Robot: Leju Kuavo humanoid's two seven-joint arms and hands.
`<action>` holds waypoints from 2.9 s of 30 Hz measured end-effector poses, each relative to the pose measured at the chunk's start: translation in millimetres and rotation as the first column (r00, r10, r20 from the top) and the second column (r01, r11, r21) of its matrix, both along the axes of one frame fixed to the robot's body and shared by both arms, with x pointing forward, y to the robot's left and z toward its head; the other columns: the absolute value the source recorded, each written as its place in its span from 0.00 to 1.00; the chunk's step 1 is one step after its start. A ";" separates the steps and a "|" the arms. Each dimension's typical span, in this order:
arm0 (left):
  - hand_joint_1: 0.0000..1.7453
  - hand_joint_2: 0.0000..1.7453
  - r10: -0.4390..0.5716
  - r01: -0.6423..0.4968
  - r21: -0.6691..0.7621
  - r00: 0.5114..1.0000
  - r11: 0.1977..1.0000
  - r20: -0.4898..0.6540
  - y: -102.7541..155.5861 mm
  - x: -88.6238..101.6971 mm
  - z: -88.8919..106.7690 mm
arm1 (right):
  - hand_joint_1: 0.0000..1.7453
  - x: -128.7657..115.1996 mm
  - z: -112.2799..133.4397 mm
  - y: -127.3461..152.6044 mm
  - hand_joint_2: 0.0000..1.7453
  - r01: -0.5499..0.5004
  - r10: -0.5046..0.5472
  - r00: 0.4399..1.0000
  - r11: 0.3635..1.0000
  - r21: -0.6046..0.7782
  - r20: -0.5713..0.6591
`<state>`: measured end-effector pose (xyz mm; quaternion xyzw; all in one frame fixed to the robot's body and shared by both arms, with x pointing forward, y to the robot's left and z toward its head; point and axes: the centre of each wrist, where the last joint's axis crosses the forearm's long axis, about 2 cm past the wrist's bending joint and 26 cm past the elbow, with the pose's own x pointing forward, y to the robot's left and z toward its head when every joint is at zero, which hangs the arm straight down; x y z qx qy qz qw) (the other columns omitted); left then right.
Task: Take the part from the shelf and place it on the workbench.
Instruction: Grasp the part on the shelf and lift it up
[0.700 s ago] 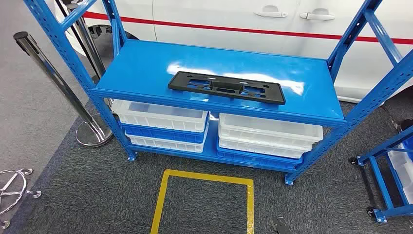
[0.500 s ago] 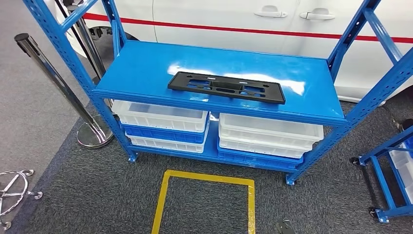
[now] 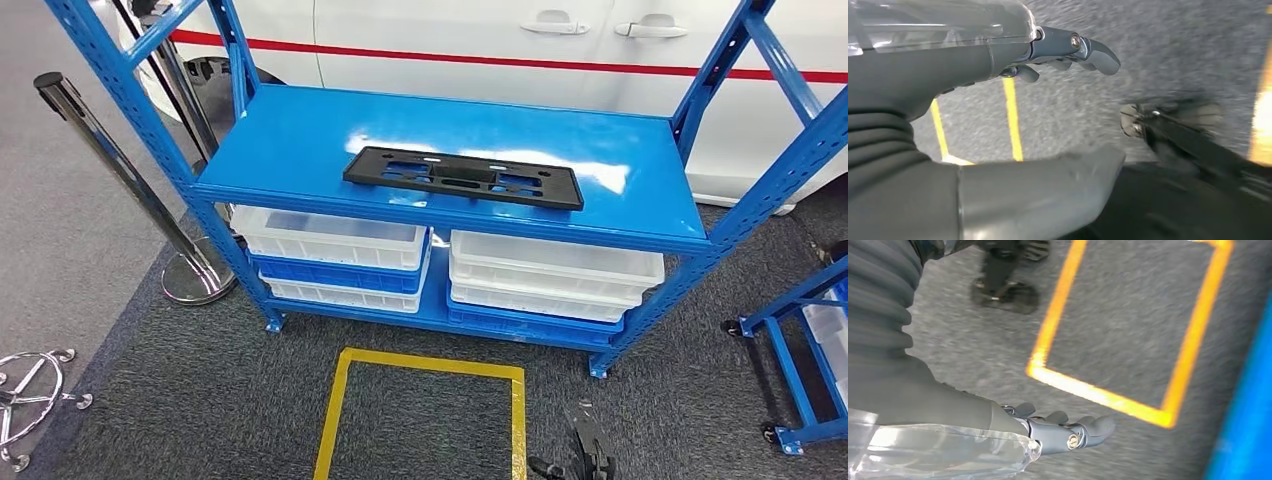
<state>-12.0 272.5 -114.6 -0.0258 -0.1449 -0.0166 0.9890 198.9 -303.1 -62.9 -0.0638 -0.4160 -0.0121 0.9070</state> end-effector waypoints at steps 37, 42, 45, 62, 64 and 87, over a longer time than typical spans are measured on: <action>0.00 0.00 -0.217 0.238 -0.048 0.939 0.970 0.267 -29.9 104.6 13.3 | 0.00 158.1 138.7 92.8 0.00 0.023 0.664 0.553 0.591 -0.806 0.503; 0.00 0.00 -0.241 0.265 -0.050 0.929 0.963 0.280 -34.5 109.6 14.8 | 0.00 159.1 145.6 108.8 0.00 0.079 0.683 0.476 0.594 -0.801 0.554; 0.00 0.00 -0.246 0.272 -0.054 0.926 0.961 0.285 -37.7 112.2 15.7 | 0.00 163.1 152.3 114.2 0.00 0.110 0.673 0.451 0.610 -0.785 0.586; 0.00 0.00 -0.251 0.278 -0.055 0.925 0.959 0.284 -40.0 117.8 17.3 | 0.00 166.5 160.7 118.6 0.00 0.128 0.696 0.396 0.604 -0.787 0.599; 0.00 0.00 -0.251 0.278 -0.055 0.925 0.959 0.285 -40.0 118.7 17.5 | 0.00 166.5 160.7 118.5 0.00 0.129 0.692 0.396 0.609 -0.783 0.604; 0.00 0.00 -0.267 0.278 -0.028 0.942 0.960 0.205 -40.4 115.7 16.8 | 0.00 179.3 186.2 99.3 1.00 0.269 0.800 0.471 0.270 -0.924 0.371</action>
